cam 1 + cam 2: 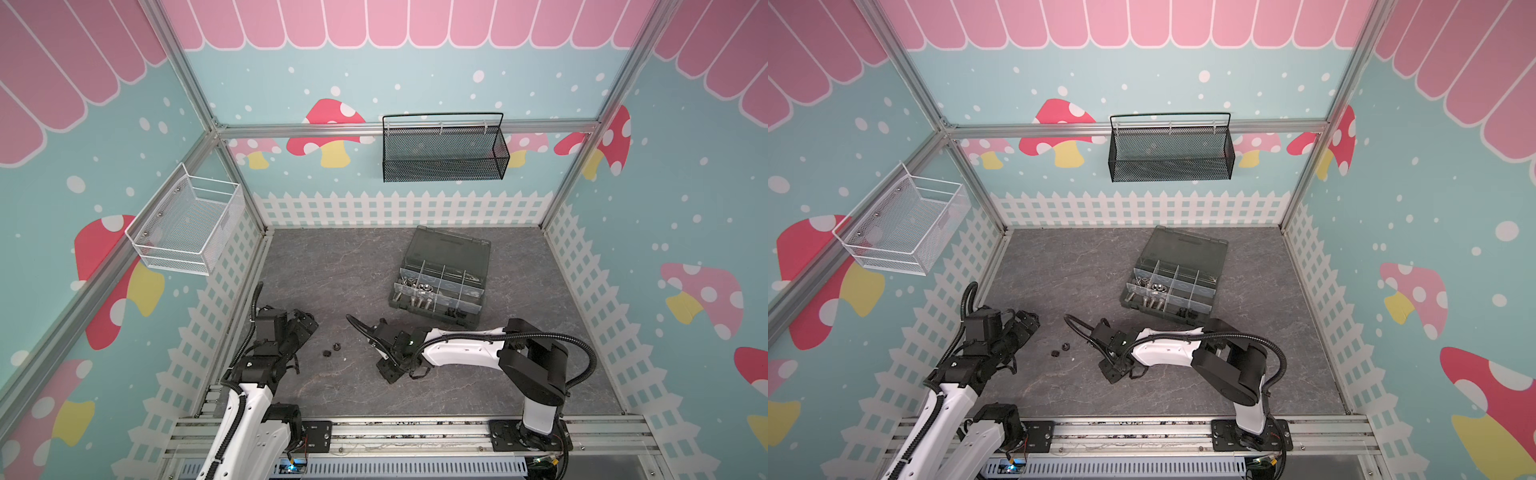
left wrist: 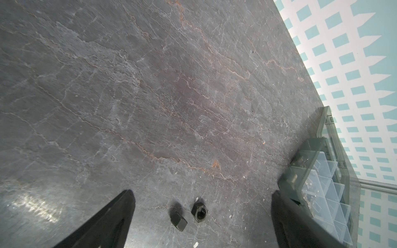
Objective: Sort the screws and nuts into containers
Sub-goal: 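Lift the black hex nut with the right gripper toward the organizer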
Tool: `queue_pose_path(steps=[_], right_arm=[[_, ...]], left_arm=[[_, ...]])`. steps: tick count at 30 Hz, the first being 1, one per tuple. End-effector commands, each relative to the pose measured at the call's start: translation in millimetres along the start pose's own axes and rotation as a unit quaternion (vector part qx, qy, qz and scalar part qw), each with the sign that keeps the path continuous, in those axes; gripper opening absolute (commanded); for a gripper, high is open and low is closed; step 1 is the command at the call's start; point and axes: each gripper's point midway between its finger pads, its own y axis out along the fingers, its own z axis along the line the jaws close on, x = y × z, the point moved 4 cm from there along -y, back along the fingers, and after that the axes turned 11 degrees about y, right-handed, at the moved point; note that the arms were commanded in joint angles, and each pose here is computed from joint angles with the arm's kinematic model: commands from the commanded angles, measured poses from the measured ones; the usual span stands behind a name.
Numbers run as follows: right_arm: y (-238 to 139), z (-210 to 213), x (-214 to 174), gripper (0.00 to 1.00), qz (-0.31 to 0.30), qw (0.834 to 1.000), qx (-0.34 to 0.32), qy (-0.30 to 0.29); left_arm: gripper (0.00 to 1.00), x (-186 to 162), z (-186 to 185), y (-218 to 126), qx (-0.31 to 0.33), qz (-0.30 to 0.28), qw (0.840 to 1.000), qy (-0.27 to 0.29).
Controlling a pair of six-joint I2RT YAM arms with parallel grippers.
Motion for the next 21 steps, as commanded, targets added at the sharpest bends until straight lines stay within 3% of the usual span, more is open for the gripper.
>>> queue_pose_path(steps=[1, 12, 21], right_arm=[[21, -26, -48, 0.00, 0.093, 0.994, -0.055, 0.007], [-25, -37, -8, 0.00, 0.004, 0.997, -0.067, 0.037], [-83, -97, 31, 0.00, -0.084, 0.988, -0.076, 0.106]], left_arm=[[1.00, 7, 1, -6, 0.011, -0.012, 1.000, 0.002], [1.00, 7, -1, -4, 0.009, -0.008, 1.000, 0.002], [1.00, 8, -3, -5, 0.003, -0.007, 1.000, 0.003]])
